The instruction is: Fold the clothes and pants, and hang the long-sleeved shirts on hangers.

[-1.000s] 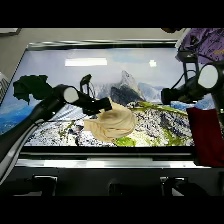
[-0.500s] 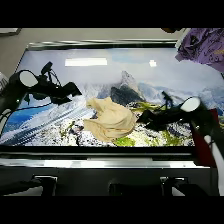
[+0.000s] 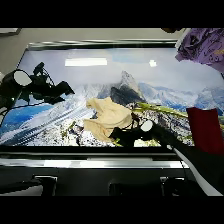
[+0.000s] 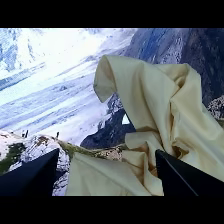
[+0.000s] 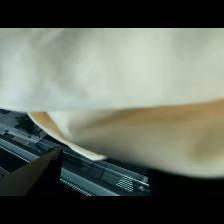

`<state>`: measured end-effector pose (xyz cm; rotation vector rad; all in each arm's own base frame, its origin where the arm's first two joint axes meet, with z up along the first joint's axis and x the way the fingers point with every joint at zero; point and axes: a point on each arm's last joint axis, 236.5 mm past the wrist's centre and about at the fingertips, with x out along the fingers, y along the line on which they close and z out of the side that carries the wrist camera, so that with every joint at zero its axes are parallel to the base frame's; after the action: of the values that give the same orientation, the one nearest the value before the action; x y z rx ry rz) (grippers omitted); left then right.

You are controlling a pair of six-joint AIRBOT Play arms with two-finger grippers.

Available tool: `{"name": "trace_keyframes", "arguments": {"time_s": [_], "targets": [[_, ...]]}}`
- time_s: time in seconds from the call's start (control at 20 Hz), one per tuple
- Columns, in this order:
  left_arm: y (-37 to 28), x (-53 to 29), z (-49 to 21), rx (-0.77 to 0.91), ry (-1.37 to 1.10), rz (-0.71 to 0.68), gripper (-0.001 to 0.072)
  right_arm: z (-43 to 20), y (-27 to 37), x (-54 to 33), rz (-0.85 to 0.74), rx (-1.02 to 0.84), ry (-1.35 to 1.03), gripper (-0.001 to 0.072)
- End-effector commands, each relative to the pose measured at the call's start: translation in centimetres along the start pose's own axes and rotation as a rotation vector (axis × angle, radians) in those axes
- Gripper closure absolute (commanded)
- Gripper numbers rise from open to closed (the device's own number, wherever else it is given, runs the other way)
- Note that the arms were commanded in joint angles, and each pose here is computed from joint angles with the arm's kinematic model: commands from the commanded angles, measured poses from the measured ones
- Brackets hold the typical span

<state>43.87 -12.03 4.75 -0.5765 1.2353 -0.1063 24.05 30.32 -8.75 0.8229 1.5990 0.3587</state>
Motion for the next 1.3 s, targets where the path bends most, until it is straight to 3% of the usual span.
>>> {"name": "trace_keyframes", "arguments": {"time_s": [0.0,0.2,0.25,0.45,0.65,0.8,1.2,1.25], "targets": [[0.4,0.3,0.1,-0.003,0.004,0.007,-0.0013,-0.7,-0.6,2.7,-0.008,0.049,0.012,0.0139],[0.6,0.8,0.0,-0.008,0.016,0.013,-0.0013,0.6,0.0,2.5,0.000,0.013,-0.036,0.0638],[0.7,1.3,-0.1,-0.010,0.026,0.013,-0.0013,0.7,0.5,2.2,0.003,-0.008,-0.043,0.0677],[-1.3,5.3,-0.1,0.009,0.075,-0.124,-0.0013,0.7,-0.4,-0.8,-0.116,-0.102,-0.086,0.0678],[-1.5,10.2,0.6,-0.085,0.089,-0.192,-0.0013,0.3,-2.3,-4.7,-0.258,-0.167,-0.133,0.0678],[-2.1,13.1,-0.3,-0.122,0.139,-0.254,-0.0013,0.3,-1.8,-6.1,-0.259,-0.161,-0.168,0.0677],[-2.0,18.0,-1.6,-0.150,0.158,-0.227,-0.0007,-0.5,-1.2,-7.3,-0.247,-0.172,-0.168,0.0677],[-2.0,18.2,-1.5,-0.150,0.154,-0.226,0.0107,-0.5,-1.2,-7.6,-0.250,-0.177,-0.173,0.0677]]}}
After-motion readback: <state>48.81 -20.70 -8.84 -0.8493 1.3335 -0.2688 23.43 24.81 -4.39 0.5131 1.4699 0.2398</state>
